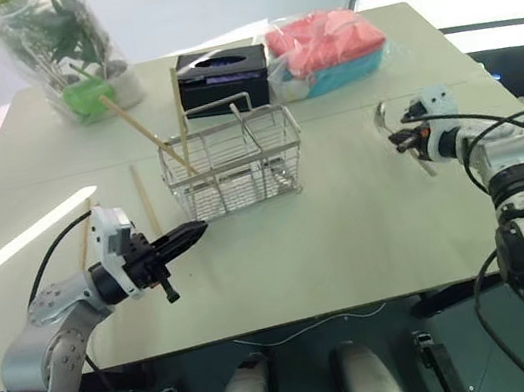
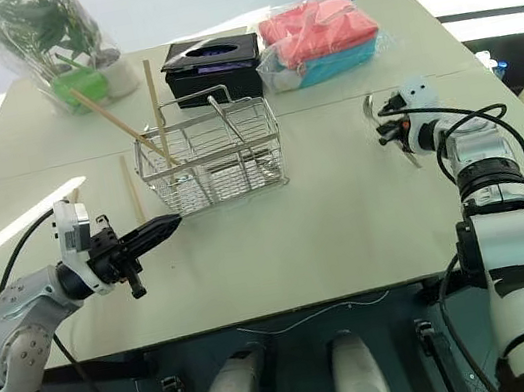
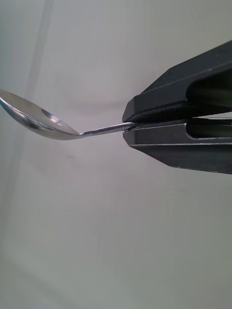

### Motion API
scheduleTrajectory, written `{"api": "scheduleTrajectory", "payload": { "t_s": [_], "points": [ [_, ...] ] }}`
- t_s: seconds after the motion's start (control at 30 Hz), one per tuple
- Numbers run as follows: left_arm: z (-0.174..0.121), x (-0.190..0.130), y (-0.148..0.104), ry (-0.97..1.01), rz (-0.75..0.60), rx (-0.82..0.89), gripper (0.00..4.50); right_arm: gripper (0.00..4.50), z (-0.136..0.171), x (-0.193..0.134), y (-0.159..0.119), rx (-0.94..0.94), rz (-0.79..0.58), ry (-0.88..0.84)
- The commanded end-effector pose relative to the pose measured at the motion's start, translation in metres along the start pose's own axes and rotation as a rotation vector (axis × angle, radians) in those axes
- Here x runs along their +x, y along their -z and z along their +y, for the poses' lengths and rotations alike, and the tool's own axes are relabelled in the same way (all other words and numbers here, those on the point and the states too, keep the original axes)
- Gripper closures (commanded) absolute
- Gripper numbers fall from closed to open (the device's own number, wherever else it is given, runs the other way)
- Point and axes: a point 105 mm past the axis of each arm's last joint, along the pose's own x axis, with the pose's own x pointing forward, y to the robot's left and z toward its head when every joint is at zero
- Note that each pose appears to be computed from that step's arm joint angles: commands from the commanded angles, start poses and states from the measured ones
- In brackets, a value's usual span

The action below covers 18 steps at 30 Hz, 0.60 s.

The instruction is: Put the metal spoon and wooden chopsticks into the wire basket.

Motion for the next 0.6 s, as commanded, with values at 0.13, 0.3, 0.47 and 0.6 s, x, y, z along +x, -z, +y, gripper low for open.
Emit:
{"api": "scheduleTrajectory", "payload": {
  "t_s": [0.13, 0.3, 0.47, 0.6],
  "points": [
    [0.002, -0.005, -0.013, -0.005, -0.019, 0.035, 4.50, 4.44, 0.039, -0.024, -0.130, -0.028, -0.513, 0.008],
    [0.004, -0.007, -0.014, -0.011, -0.010, 0.036, 4.50, 4.44, 0.080, -0.044, -0.169, 0.051, -0.709, -0.022],
    [0.007, -0.011, -0.023, -0.050, -0.030, 0.062, 4.50, 4.44, 0.139, -0.063, -0.195, 0.175, -0.893, -0.134],
    [0.006, -0.014, -0.027, -0.069, -0.043, 0.068, 4.50, 4.44, 0.166, -0.060, -0.190, 0.249, -0.912, -0.192]
  ]
}}
